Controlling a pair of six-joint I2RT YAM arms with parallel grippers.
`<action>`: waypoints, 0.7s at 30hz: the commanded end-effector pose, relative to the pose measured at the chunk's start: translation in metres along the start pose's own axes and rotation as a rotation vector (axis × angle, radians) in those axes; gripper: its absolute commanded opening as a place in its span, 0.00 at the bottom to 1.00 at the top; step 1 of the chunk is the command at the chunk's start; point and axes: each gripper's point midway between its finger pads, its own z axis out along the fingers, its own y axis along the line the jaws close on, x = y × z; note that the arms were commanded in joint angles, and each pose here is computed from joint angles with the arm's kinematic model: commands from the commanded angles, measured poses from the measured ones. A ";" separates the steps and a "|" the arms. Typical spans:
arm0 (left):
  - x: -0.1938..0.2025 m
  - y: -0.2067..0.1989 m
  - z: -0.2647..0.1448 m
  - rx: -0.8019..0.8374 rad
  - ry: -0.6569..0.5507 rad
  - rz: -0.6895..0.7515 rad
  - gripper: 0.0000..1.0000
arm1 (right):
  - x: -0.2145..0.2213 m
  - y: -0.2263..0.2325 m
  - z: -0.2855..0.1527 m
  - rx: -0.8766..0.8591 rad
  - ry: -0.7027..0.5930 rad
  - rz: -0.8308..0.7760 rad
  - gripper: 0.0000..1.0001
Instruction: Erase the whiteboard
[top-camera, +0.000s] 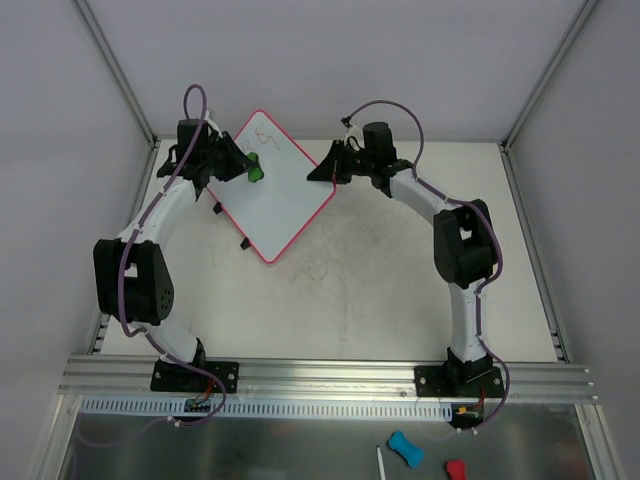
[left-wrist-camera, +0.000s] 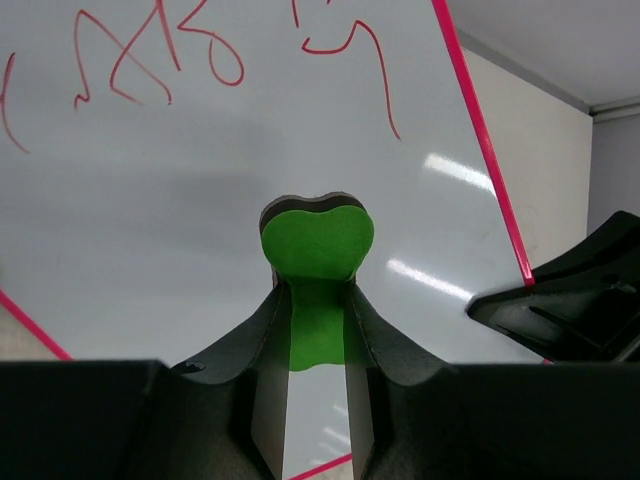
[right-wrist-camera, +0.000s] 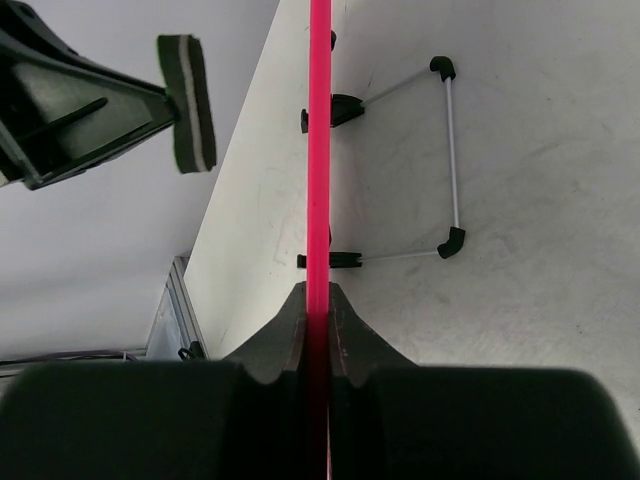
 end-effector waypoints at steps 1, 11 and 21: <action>-0.014 -0.022 0.013 0.016 -0.037 0.105 0.00 | -0.014 0.027 -0.005 -0.036 -0.034 -0.087 0.00; -0.021 -0.071 0.033 -0.006 -0.124 0.328 0.00 | -0.016 0.026 -0.011 0.015 -0.058 -0.086 0.00; -0.021 -0.065 0.068 -0.019 -0.098 0.331 0.00 | -0.015 0.031 -0.008 -0.015 -0.042 -0.077 0.00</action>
